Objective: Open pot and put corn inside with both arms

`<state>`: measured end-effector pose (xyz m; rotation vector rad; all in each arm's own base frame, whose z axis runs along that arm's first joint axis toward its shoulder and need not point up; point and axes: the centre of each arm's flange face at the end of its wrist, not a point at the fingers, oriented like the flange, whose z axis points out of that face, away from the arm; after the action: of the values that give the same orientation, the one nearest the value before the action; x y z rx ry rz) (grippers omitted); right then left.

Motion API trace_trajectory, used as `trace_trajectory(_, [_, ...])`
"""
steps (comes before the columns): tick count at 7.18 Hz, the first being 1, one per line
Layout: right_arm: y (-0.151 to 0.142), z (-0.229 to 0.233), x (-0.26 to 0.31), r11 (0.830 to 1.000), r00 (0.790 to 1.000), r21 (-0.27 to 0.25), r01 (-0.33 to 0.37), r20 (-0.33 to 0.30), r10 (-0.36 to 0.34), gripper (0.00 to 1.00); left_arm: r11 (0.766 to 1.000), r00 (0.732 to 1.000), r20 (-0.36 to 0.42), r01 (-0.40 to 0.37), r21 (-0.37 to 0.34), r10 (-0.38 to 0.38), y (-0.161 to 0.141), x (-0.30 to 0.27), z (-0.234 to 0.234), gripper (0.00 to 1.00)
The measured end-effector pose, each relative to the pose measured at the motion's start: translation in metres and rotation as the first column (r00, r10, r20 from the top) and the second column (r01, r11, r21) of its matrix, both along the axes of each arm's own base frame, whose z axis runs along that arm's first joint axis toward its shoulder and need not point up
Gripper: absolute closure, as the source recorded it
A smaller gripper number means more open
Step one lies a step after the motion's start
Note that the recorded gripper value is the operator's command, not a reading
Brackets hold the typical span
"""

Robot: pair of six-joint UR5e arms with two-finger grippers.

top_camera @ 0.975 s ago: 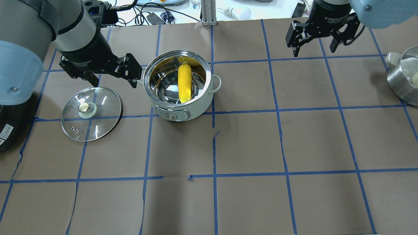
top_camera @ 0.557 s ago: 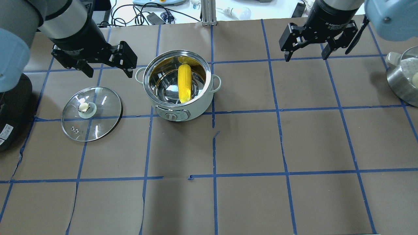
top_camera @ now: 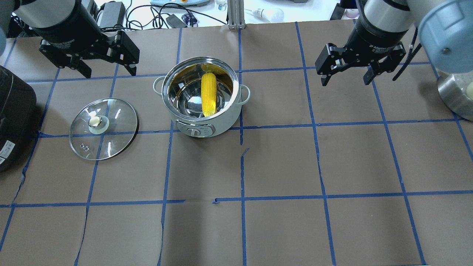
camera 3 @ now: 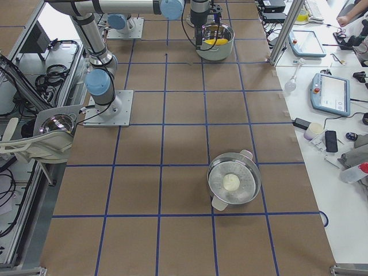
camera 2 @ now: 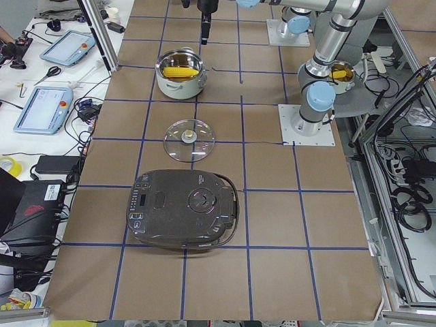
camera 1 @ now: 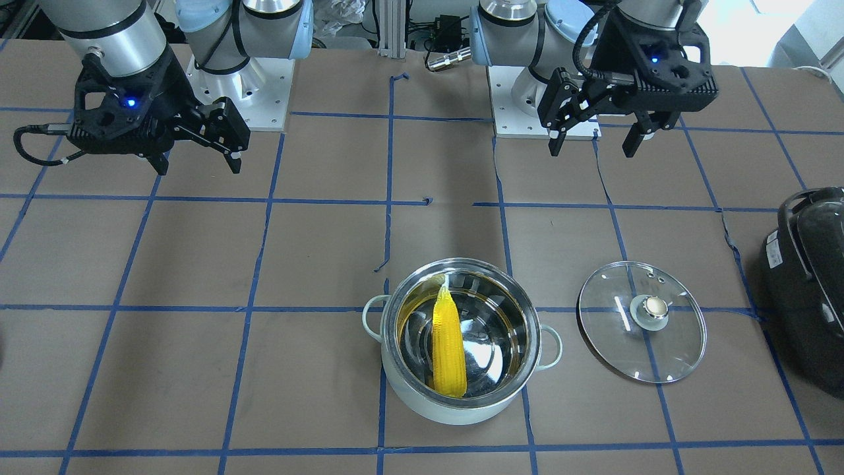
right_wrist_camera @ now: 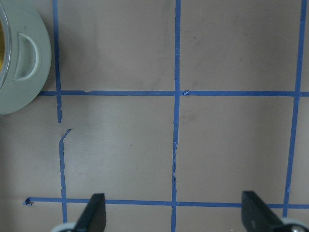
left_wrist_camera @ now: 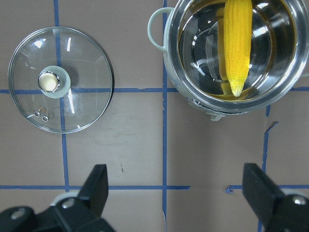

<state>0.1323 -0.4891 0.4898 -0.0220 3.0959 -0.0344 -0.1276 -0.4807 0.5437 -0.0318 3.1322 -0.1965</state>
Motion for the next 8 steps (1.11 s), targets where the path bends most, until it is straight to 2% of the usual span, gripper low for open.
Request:
trace_trajectory(3, [0.0013, 0.0019, -0.0069, 1.000, 0.998, 0.004, 0.002, -0.067, -0.002, 0.00, 1.000, 1.000, 0.001, -0.007, 0.001, 0.007, 0.0026, 0.0035, -0.0005, 0.00])
trace_trajectory(8, [0.0032, -0.0002, -0.0066, 1.000, 0.997, 0.025, 0.000, -0.072, 0.001, 0.00, 1.000, 1.000, 0.004, -0.007, 0.002, 0.007, 0.0032, 0.0045, -0.0010, 0.00])
